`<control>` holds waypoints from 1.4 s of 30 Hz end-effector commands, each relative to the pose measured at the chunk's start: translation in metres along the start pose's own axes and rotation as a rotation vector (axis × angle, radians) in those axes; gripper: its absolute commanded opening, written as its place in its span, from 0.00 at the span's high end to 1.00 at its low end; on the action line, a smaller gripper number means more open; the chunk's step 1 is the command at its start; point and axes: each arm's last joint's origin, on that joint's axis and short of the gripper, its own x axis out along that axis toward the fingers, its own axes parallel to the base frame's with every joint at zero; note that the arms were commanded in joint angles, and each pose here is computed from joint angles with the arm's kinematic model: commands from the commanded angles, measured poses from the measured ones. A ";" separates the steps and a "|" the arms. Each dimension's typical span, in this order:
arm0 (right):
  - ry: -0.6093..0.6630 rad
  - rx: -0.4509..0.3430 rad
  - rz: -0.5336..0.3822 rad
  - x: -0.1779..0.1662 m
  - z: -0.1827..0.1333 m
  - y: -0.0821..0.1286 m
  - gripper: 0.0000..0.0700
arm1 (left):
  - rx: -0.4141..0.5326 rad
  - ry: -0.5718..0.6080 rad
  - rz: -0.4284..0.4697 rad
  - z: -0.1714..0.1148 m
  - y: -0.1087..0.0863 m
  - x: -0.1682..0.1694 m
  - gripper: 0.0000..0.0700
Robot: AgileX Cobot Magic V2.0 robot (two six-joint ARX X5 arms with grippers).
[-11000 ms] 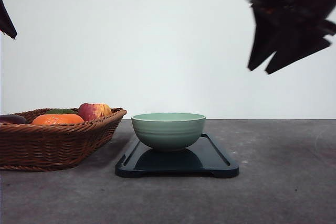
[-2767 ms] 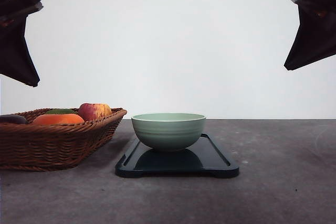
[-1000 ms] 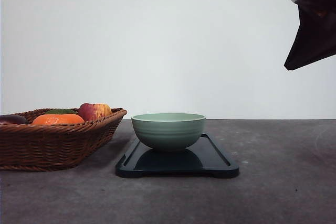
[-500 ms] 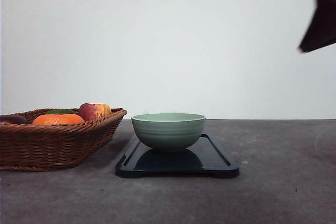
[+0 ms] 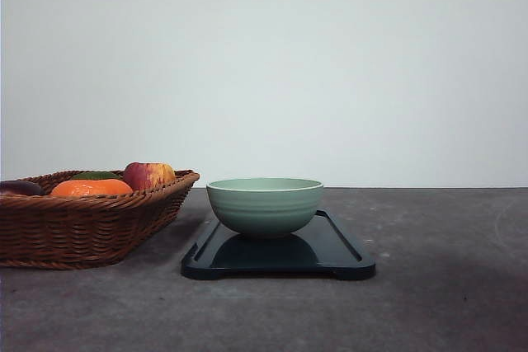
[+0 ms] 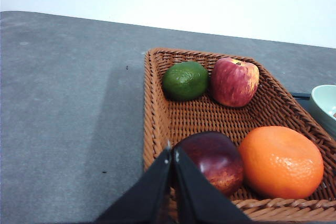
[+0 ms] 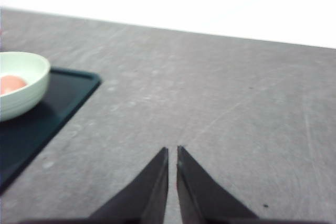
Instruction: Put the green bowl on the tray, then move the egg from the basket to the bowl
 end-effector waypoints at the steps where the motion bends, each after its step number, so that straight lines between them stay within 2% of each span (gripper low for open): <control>1: -0.013 0.040 -0.016 -0.001 -0.002 -0.001 0.97 | 0.006 0.008 0.006 -0.005 0.001 0.002 1.00; 4: 0.023 0.056 -0.025 -0.001 -0.005 -0.002 0.97 | 0.006 0.007 0.005 -0.005 0.001 0.002 1.00; 42: 0.022 0.055 -0.022 -0.001 -0.005 -0.002 0.97 | 0.006 0.008 0.006 -0.005 0.001 0.002 1.00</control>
